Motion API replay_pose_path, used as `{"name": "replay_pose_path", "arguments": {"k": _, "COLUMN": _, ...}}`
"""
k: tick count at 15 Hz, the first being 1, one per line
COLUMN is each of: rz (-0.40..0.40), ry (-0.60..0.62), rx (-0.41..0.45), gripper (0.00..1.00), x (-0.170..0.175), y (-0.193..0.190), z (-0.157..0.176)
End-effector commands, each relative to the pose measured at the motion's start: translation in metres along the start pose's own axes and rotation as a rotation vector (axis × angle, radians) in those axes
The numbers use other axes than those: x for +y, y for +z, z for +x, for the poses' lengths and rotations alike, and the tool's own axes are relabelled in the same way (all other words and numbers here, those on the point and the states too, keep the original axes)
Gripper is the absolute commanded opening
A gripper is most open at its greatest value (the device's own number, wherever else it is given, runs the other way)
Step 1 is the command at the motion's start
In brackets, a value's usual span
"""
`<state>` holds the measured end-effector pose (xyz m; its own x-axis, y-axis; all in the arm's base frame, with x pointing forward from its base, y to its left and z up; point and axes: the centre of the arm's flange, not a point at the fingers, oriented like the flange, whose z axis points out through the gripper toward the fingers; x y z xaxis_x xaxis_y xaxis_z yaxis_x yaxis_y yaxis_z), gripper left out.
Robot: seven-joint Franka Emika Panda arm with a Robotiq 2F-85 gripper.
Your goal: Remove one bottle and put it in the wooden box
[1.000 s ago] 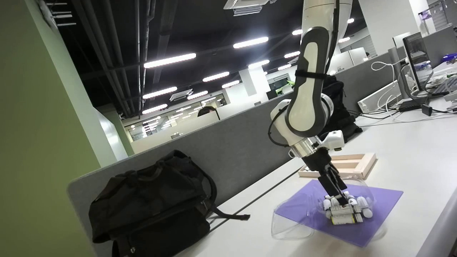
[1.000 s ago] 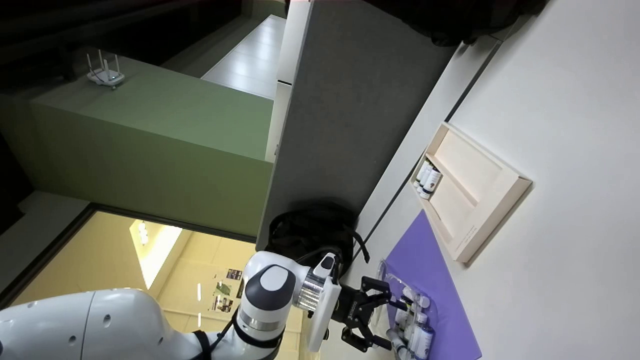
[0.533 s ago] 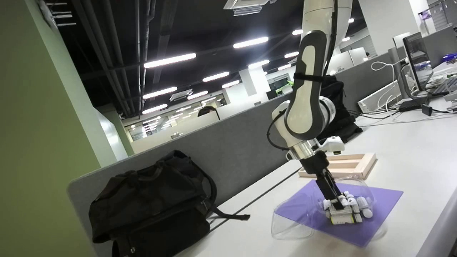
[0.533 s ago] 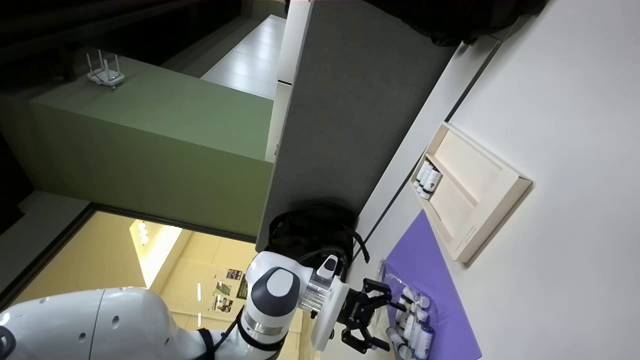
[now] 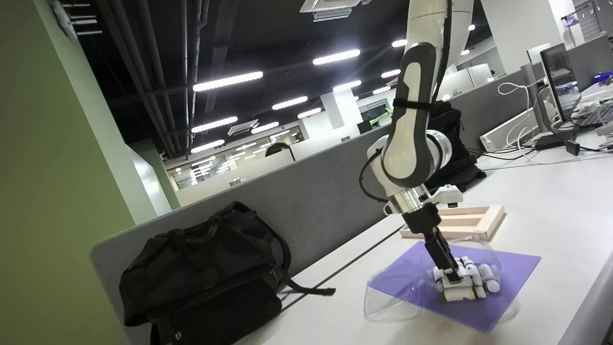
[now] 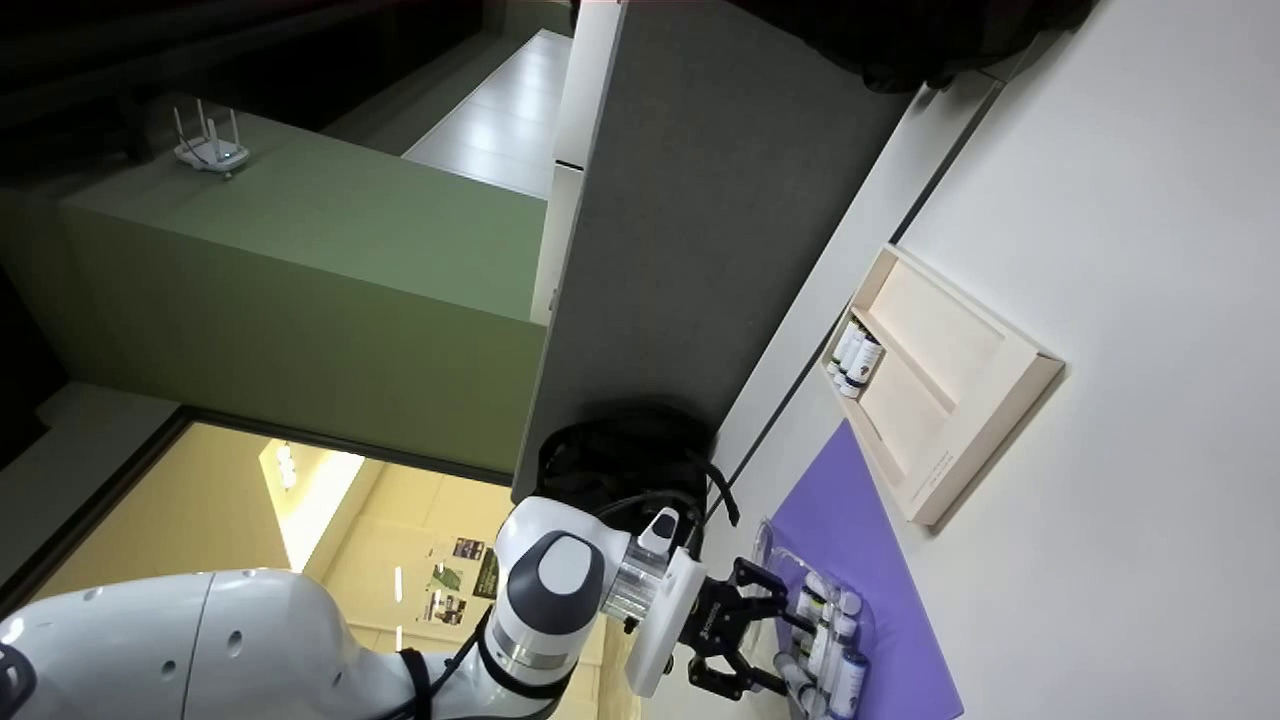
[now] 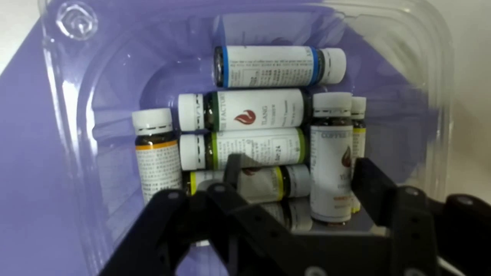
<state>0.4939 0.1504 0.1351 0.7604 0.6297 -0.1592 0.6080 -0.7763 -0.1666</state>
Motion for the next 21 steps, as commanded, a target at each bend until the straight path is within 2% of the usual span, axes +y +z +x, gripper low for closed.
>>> {"name": "replay_pose_path", "arguments": {"k": 1, "rz": 0.000, "ry": 0.007, "rx": 0.021, "gripper": 0.49, "x": 0.001, "y": -0.006, "z": -0.003}}
{"name": "replay_pose_path", "arguments": {"k": 5, "rz": 0.014, "ry": 0.021, "rx": 0.035, "gripper": 0.25, "x": 0.000, "y": -0.011, "z": -0.005}}
{"name": "replay_pose_path", "arguments": {"k": 8, "rz": 0.023, "ry": 0.043, "rx": 0.049, "gripper": 0.11, "x": 0.003, "y": -0.016, "z": -0.008}}
{"name": "replay_pose_path", "arguments": {"k": 11, "rz": 0.015, "ry": 0.094, "rx": 0.046, "gripper": 0.10, "x": 0.009, "y": -0.025, "z": -0.012}}
{"name": "replay_pose_path", "arguments": {"k": 12, "rz": -0.007, "ry": 0.121, "rx": 0.046, "gripper": 0.10, "x": 0.011, "y": -0.030, "z": -0.013}}
{"name": "replay_pose_path", "arguments": {"k": 13, "rz": -0.063, "ry": 0.161, "rx": 0.072, "gripper": 0.10, "x": 0.016, "y": -0.037, "z": -0.016}}
{"name": "replay_pose_path", "arguments": {"k": 17, "rz": -0.143, "ry": 0.306, "rx": 0.128, "gripper": 0.10, "x": 0.035, "y": -0.067, "z": -0.033}}
{"name": "replay_pose_path", "arguments": {"k": 21, "rz": -0.230, "ry": 0.459, "rx": 0.144, "gripper": 0.10, "x": 0.048, "y": -0.090, "z": -0.063}}
